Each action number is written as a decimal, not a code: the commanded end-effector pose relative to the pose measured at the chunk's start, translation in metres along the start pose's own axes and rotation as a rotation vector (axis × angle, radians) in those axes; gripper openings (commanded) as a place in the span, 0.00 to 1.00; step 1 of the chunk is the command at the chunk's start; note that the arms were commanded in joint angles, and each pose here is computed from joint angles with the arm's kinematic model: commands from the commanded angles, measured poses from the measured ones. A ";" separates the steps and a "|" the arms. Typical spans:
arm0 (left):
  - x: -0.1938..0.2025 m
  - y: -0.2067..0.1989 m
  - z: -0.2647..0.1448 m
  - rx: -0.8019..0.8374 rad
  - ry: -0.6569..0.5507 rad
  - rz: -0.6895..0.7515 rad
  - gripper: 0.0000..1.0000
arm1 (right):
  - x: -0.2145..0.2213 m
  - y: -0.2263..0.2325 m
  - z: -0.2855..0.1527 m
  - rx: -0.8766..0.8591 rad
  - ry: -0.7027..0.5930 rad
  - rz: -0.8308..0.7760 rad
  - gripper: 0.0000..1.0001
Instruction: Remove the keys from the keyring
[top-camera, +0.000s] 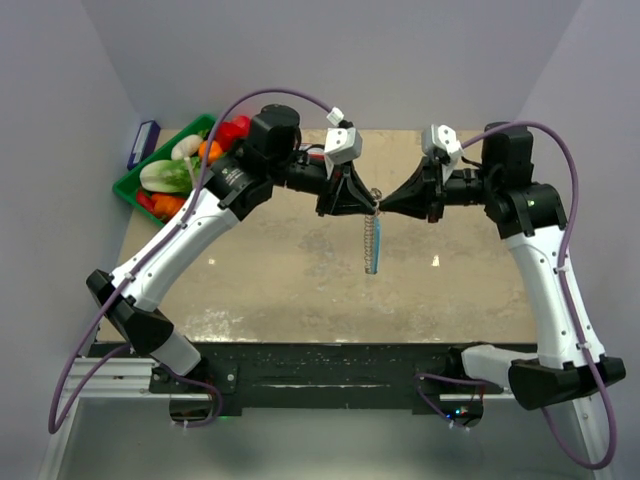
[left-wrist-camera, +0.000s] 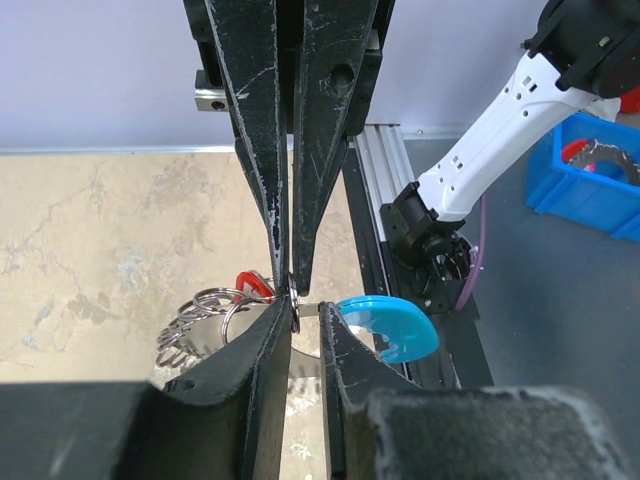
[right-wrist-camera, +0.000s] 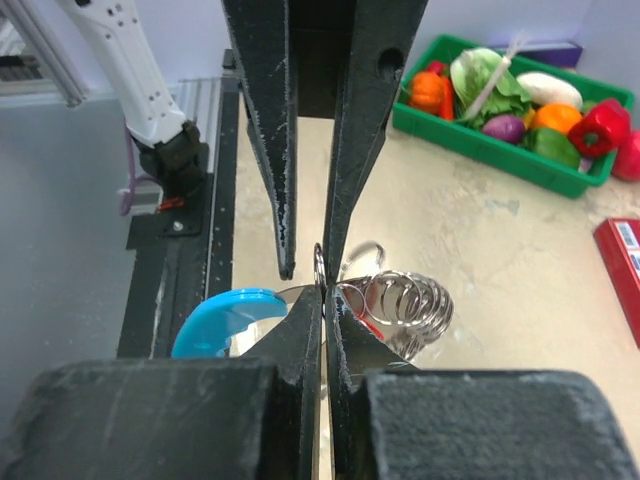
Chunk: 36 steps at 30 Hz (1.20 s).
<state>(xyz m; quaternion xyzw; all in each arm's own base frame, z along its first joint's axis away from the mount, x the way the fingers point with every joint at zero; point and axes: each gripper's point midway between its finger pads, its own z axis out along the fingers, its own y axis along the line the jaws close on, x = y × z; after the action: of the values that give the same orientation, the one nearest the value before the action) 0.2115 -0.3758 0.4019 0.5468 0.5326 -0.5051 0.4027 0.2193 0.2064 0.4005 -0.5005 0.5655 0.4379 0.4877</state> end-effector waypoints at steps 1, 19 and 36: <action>-0.005 -0.005 -0.005 -0.014 -0.009 0.038 0.24 | 0.007 0.004 -0.010 0.038 0.089 -0.030 0.00; -0.005 0.015 0.001 -0.088 0.001 0.035 0.33 | 0.028 0.006 -0.015 0.031 0.247 -0.027 0.00; 0.021 0.004 0.032 -0.044 0.090 0.030 0.34 | 0.030 0.006 -0.014 0.041 0.265 -0.038 0.00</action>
<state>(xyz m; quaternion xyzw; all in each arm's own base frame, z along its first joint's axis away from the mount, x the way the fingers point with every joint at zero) 0.2106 -0.4036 0.3612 0.5619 0.5685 -0.4668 0.3784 0.2153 0.1878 0.3552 -0.5420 0.6474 0.3560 0.4005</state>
